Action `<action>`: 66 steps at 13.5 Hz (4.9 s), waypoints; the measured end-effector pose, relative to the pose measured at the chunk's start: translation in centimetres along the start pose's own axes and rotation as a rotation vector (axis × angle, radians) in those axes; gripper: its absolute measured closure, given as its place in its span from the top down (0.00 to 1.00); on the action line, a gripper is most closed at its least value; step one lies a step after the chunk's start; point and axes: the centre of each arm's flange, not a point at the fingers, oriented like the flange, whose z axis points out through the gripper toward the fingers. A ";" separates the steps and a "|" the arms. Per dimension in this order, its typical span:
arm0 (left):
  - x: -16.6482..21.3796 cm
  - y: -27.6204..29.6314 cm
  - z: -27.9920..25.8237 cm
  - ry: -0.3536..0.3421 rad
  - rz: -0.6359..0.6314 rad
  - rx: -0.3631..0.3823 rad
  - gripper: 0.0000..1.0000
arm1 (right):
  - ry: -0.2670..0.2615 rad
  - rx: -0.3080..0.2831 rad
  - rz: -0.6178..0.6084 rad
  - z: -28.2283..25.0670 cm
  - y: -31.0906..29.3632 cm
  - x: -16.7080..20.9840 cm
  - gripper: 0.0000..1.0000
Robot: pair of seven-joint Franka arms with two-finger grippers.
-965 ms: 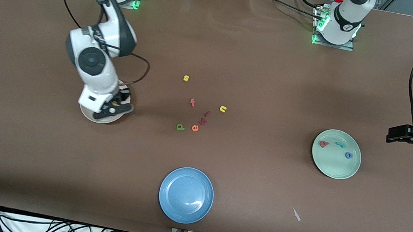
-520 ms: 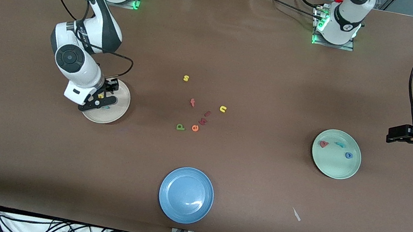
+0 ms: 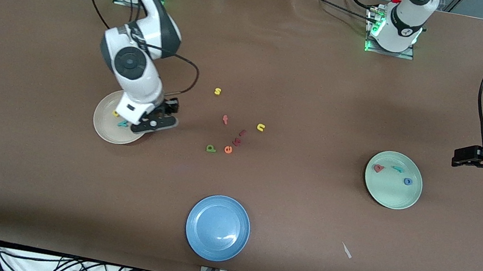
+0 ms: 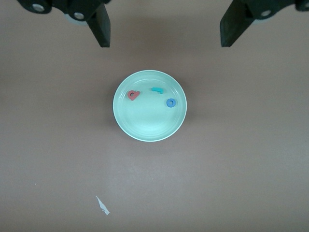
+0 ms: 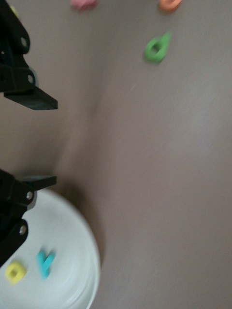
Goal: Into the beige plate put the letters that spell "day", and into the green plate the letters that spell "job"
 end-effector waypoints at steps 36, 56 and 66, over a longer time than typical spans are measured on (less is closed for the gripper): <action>0.0 0.1 0.1 -0.002 0.001 0.000 1.00 | 0.024 -0.011 0.183 6.3 -1.6 4.7 0.37; 0.0 0.1 0.1 -0.002 0.002 0.000 1.00 | -0.057 -0.135 0.082 -0.4 13.3 -7.1 0.98; 0.0 0.1 0.1 -0.002 0.002 0.000 1.00 | -0.020 -0.044 0.215 -23.2 14.9 -4.4 1.00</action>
